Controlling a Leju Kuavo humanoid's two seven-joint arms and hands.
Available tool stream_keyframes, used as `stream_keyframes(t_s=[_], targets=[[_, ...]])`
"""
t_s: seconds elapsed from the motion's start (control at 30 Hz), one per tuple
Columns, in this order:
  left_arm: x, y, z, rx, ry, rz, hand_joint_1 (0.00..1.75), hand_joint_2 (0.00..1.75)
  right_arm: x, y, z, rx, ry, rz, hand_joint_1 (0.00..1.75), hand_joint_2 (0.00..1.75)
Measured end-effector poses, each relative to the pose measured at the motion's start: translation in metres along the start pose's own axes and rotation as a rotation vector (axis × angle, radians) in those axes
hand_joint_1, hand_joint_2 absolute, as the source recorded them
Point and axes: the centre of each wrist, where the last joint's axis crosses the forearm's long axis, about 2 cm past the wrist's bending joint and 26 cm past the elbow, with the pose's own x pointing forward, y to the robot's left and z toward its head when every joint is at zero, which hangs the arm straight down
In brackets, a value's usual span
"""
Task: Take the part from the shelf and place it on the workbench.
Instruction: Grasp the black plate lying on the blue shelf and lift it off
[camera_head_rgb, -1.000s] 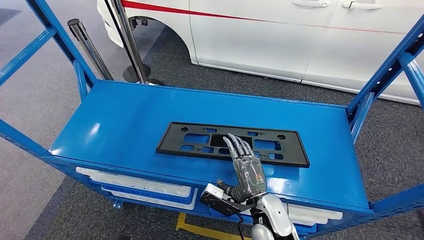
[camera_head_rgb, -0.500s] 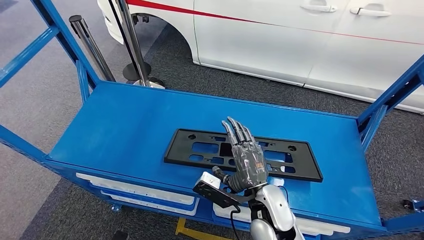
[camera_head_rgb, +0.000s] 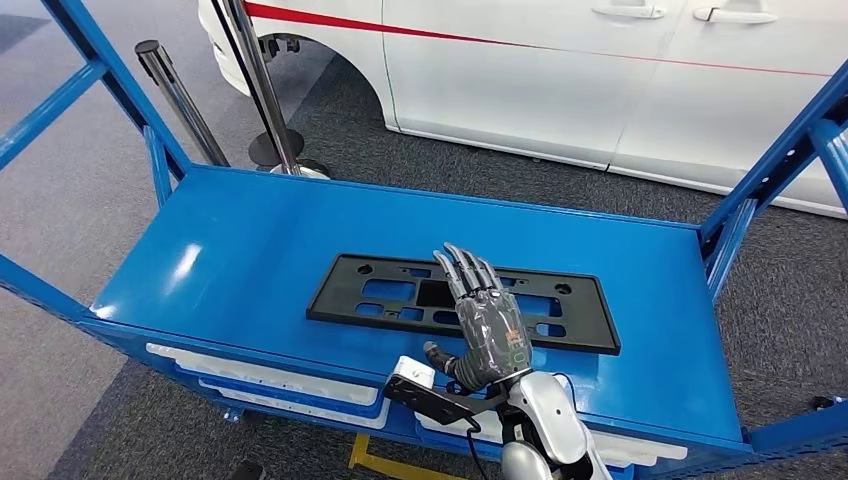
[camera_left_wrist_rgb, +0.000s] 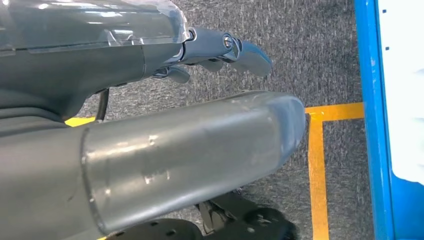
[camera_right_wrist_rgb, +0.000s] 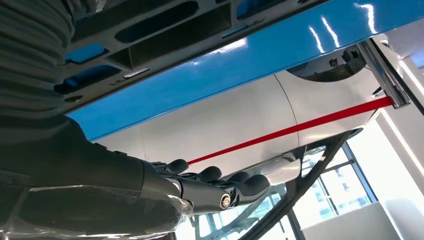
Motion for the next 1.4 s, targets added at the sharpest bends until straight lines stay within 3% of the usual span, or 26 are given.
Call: stream_keyframes(t_s=[0.5,0.7,1.03,1.4], targets=[[0.002,0.002,-0.001,0.005,-0.005,0.004,0.0,0.0,-0.003,0.005,0.006,0.034,0.013,0.007,0.0,1.75],[0.002,-0.006,0.0,-0.01,-0.004,0.002,0.0,0.0,-0.007,0.012,0.01,0.096,0.031,0.1,0.0,1.75],[0.0,-0.008,0.002,-0.006,-0.004,-0.005,0.0,0.0,-0.042,0.053,0.031,0.178,0.123,0.125,0.0,1.75],[0.002,-0.008,0.001,-0.007,-0.005,-0.003,0.0,0.0,-0.062,0.055,0.027,0.186,0.244,0.116,0.0,1.75]])
